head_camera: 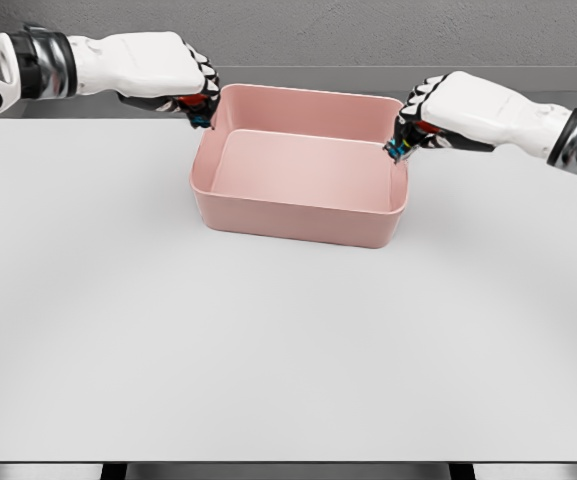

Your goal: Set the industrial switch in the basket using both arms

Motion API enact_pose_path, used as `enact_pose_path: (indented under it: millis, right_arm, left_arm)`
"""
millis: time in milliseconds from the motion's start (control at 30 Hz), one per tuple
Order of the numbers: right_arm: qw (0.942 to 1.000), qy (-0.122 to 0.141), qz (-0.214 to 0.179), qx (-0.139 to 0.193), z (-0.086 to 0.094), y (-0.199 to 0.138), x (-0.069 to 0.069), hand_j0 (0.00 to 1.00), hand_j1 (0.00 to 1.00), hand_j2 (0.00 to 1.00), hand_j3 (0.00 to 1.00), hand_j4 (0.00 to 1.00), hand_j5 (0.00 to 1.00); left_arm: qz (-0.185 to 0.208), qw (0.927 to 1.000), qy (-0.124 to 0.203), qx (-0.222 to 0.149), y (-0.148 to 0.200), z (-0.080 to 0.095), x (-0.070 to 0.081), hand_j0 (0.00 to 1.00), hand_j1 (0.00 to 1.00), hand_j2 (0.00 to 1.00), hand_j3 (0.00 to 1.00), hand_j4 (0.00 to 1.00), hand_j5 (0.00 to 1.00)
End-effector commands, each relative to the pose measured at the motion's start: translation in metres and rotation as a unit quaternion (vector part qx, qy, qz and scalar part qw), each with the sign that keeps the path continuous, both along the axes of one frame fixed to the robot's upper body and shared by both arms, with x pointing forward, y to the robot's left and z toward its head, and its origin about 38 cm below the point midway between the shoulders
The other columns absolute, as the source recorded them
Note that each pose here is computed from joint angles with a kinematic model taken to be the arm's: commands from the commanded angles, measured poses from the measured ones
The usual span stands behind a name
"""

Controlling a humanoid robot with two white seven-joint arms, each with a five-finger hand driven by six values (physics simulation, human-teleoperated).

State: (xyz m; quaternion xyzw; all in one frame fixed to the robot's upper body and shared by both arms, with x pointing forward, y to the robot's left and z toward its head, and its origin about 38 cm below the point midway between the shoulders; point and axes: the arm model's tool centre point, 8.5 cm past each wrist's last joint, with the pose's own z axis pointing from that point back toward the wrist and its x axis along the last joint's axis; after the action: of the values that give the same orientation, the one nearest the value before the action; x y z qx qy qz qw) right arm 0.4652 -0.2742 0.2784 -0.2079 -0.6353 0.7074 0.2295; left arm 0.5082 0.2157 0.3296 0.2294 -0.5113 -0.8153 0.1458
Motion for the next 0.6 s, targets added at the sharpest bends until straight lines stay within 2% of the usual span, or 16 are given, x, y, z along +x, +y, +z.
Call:
enact_pose_path:
  millis: [0, 133, 400, 500, 567]
  right_arm:
    - [0.9999, 0.003, 0.007, 0.010, -0.002, 0.009, 0.001, 0.40, 0.40, 0.40, 0.40, 0.40, 0.40]
    - [0.9998, 0.002, 0.016, 0.014, -0.003, 0.021, 0.003, 0.40, 0.40, 0.40, 0.40, 0.40, 0.40]
    - [0.9995, 0.001, 0.025, 0.020, -0.003, 0.031, 0.004, 0.41, 0.41, 0.41, 0.41, 0.41, 0.41]
    - [0.9994, 0.004, 0.023, 0.026, -0.004, 0.034, 0.008, 0.43, 0.43, 0.43, 0.43, 0.43, 0.43]
    - [0.9994, 0.004, 0.022, 0.028, -0.004, 0.036, 0.011, 0.43, 0.43, 0.43, 0.43, 0.43, 0.43]
  left_arm:
    - [-0.001, 1.0000, 0.002, -0.005, -0.001, 0.000, 0.000, 0.45, 0.45, 0.45, 0.45, 0.45, 0.45]
    - [-0.002, 1.0000, 0.002, -0.006, -0.002, 0.001, 0.000, 0.45, 0.45, 0.45, 0.45, 0.45, 0.45]
    - [-0.037, 0.9992, 0.005, -0.012, -0.030, -0.003, -0.008, 0.47, 0.47, 0.47, 0.47, 0.47, 0.47]
    - [-0.048, 0.9987, 0.014, -0.004, -0.040, -0.014, -0.010, 0.49, 0.49, 0.49, 0.49, 0.49, 0.49]
    - [-0.049, 0.9987, 0.014, -0.005, -0.042, -0.014, -0.010, 0.53, 0.53, 0.53, 0.53, 0.53, 0.53]
